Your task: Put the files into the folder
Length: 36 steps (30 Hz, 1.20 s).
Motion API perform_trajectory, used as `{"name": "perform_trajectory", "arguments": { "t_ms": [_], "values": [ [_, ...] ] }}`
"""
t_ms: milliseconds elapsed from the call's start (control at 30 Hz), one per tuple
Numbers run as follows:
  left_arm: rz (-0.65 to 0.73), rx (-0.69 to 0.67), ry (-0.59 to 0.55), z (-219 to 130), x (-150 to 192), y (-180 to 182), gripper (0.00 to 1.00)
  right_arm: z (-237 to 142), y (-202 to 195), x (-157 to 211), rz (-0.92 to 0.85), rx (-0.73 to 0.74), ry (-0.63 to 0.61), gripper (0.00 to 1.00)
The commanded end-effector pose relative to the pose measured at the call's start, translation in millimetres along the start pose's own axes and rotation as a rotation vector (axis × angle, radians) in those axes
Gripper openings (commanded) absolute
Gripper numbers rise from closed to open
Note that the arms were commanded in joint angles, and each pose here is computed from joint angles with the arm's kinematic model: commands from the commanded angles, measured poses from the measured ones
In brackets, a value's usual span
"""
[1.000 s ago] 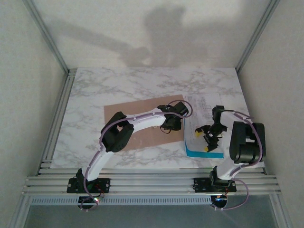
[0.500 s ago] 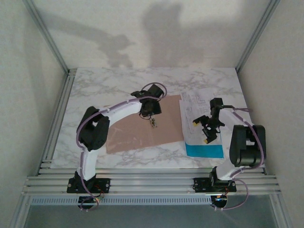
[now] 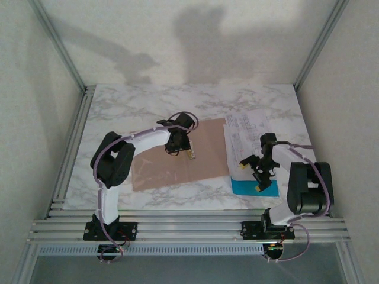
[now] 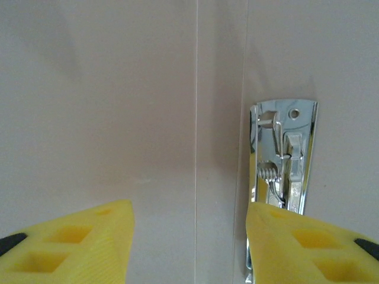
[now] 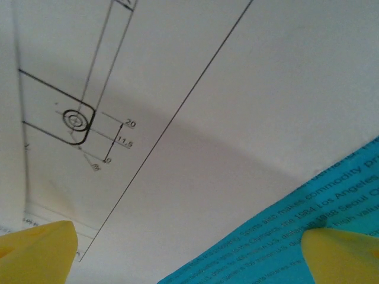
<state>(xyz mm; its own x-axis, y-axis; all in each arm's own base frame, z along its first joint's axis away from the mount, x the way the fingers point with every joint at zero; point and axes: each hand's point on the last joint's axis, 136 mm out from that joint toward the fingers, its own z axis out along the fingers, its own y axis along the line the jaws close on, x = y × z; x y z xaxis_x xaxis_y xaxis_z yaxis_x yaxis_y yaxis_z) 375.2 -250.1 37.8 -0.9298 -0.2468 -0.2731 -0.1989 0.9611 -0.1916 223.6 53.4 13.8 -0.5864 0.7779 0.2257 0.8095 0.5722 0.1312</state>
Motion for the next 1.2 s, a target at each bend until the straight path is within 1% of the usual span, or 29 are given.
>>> {"name": "perform_trajectory", "arguments": {
  "t_ms": [0, 133, 233, 367, 567, 700, 900, 1000, 1167],
  "values": [
    [0.083, 0.004, -0.017, 15.1, -7.6, -2.5, 0.52, 14.5, 20.5, -8.8, -0.144, 0.007, -0.002, 0.99],
    [0.129, -0.009, -0.032, 26.6, -14.6, -6.4, 0.52, 19.8, 41.9, 1.0, -0.263, 0.022, 0.017, 0.99],
    [0.149, -0.019, -0.038, 34.2, -19.0, -9.1, 0.52, 25.7, 52.6, 9.3, -0.337, 0.055, 0.003, 0.98],
    [0.164, -0.027, -0.046, 41.9, -26.2, -14.1, 0.52, 31.4, 69.7, 19.8, -0.381, 0.05, -0.001, 0.97],
    [0.152, 0.023, -0.044, 47.5, -32.0, -36.6, 0.51, 38.5, 99.3, 38.0, -0.399, 0.031, 0.006, 0.96],
    [0.105, 0.055, -0.034, 45.2, -26.0, -45.2, 0.51, 39.2, 115.9, 47.2, -0.356, 0.009, 0.005, 0.96],
    [-0.004, 0.097, -0.026, 34.5, -15.6, -42.0, 0.5, 35.1, 136.7, 56.5, -0.311, -0.039, 0.011, 0.96],
    [-0.021, 0.12, -0.042, 23.4, -18.8, -45.0, 0.49, 32.7, 144.9, 63.6, -0.301, -0.071, 0.038, 0.96],
    [-0.03, 0.131, -0.096, -2.7, -38.5, -50.2, 0.5, 20.2, 152.0, 73.0, -0.299, -0.115, 0.055, 0.96]
  ]
}}
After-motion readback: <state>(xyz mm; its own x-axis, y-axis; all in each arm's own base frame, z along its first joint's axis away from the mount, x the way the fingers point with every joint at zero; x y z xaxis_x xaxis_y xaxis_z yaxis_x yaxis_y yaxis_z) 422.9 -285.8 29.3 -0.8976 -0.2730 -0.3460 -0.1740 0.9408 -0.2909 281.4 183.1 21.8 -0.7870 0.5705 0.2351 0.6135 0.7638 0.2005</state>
